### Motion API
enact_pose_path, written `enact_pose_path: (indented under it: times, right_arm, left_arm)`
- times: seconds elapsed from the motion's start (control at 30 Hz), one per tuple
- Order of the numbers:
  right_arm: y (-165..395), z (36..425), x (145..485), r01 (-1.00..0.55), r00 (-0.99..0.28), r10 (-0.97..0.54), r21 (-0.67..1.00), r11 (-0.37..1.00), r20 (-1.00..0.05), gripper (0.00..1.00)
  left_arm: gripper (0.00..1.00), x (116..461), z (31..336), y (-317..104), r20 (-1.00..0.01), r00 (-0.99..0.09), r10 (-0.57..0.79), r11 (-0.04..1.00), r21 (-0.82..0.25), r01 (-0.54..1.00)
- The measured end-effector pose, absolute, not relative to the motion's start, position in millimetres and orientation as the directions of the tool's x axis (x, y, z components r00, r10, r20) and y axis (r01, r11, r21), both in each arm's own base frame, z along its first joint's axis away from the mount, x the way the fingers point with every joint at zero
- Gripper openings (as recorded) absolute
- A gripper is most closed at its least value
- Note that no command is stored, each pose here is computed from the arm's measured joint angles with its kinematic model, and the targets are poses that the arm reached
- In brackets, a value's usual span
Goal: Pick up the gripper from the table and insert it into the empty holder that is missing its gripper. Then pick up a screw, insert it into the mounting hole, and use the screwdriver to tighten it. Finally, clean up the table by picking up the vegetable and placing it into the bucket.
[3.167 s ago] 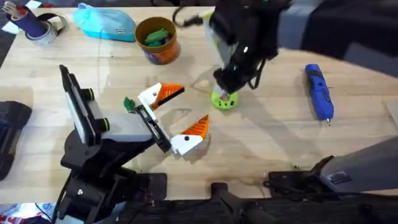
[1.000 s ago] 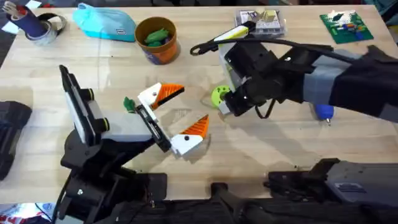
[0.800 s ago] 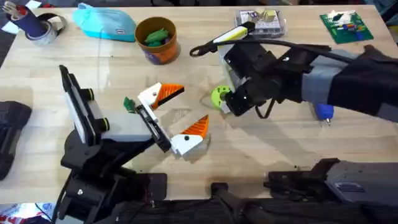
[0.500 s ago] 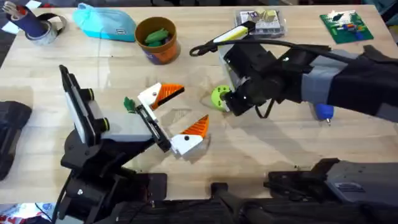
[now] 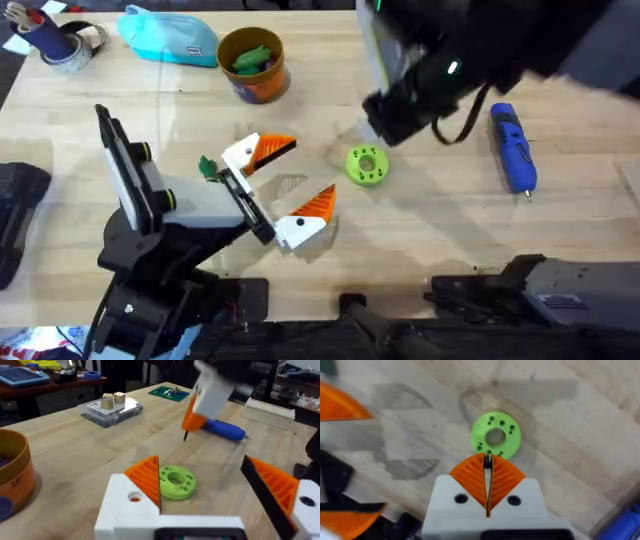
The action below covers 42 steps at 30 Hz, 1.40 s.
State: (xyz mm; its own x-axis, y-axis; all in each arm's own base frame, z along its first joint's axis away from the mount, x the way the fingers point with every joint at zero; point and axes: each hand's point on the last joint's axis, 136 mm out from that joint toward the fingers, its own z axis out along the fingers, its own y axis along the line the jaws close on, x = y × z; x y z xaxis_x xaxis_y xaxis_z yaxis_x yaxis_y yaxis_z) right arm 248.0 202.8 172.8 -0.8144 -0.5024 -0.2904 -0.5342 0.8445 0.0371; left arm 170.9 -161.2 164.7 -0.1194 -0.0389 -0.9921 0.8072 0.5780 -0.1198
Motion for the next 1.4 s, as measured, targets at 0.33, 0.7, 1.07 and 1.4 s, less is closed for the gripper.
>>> enact_pose_path:
  times: [0.33,0.7,1.07,1.4]
  right_arm:
    - [259.1,259.9,233.0,-0.654,-0.718,-0.573,0.099,0.75,-0.395,0.006]
    - [338.6,242.9,216.4,-0.761,-0.638,-0.677,0.163,0.628,-0.367,0.006]
    - [370.5,240.1,205.2,-0.826,-0.555,-0.72,0.17,0.538,-0.417,0.006]
    - [380.2,232.4,206.1,-0.839,-0.539,-0.732,0.186,0.512,-0.417,0.006]
  left_arm:
    - [0.99,171.0,164.7,-161.2,-0.992,-0.119,-0.039,0.578,-0.12,0.807]
    - [0.99,171.0,164.7,-161.2,-0.992,-0.119,-0.039,0.578,-0.12,0.807]
    - [0.99,171.0,164.7,-161.2,-0.992,-0.12,-0.039,0.578,-0.12,0.807]
    - [0.99,171.0,164.7,-161.2,-0.991,-0.124,-0.042,0.578,-0.126,0.806]
